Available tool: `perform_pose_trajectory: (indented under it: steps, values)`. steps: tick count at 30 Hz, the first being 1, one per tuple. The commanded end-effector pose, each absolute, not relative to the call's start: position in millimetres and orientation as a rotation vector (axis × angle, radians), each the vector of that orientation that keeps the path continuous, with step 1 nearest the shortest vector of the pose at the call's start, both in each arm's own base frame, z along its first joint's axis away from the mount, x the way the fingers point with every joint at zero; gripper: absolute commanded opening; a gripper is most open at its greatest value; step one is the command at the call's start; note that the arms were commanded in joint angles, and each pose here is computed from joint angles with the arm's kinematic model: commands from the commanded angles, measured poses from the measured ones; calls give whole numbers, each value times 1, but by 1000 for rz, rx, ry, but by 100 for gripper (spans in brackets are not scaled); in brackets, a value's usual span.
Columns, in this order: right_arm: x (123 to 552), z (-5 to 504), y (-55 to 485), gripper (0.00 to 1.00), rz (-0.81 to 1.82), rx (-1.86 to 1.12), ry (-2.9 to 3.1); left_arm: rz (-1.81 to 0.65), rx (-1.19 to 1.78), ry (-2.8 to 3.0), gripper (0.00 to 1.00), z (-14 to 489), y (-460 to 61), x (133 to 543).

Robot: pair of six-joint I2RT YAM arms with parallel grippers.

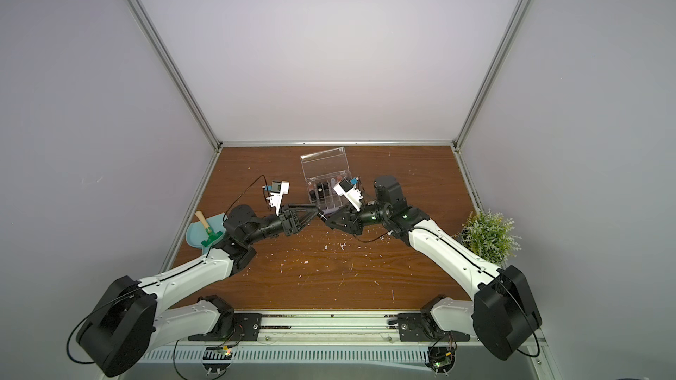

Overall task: Arrange the lipsticks in the organizer
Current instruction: Pick up the lipstick at the center of the board.

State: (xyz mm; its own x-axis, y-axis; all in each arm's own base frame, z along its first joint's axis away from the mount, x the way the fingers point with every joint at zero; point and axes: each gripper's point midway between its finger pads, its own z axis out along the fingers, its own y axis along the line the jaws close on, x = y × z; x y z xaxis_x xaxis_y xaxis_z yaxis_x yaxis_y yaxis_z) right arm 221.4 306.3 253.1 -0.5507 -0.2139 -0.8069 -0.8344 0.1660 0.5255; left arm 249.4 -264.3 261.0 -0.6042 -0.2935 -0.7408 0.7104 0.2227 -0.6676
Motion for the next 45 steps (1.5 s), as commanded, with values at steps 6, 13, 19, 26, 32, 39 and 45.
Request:
perform_pose_trajectory:
  steps: [6, 13, 19, 26, 32, 39, 45]
  values:
    - [219, 264, 313, 22, 1428, -1033, 1820, -1527, 441, 1599, 47, 280, -266, 248]
    - [222, 266, 313, 22, 1413, -1029, 1822, -1546, 458, 1596, 35, 283, -268, 245]
    - [221, 268, 313, 22, 1410, -1032, 1818, -1553, 460, 1598, 34, 282, -268, 243]
    - [222, 273, 313, 21, 1400, -1031, 1807, -1568, 473, 1603, 66, 282, -270, 242]
    - [222, 272, 313, 21, 1403, -1034, 1809, -1572, 476, 1601, 53, 283, -270, 241]
    - [222, 272, 312, 20, 1398, -1032, 1809, -1584, 483, 1595, 36, 287, -271, 238]
    - [222, 273, 311, 20, 1390, -1031, 1805, -1592, 491, 1599, 58, 285, -272, 235]
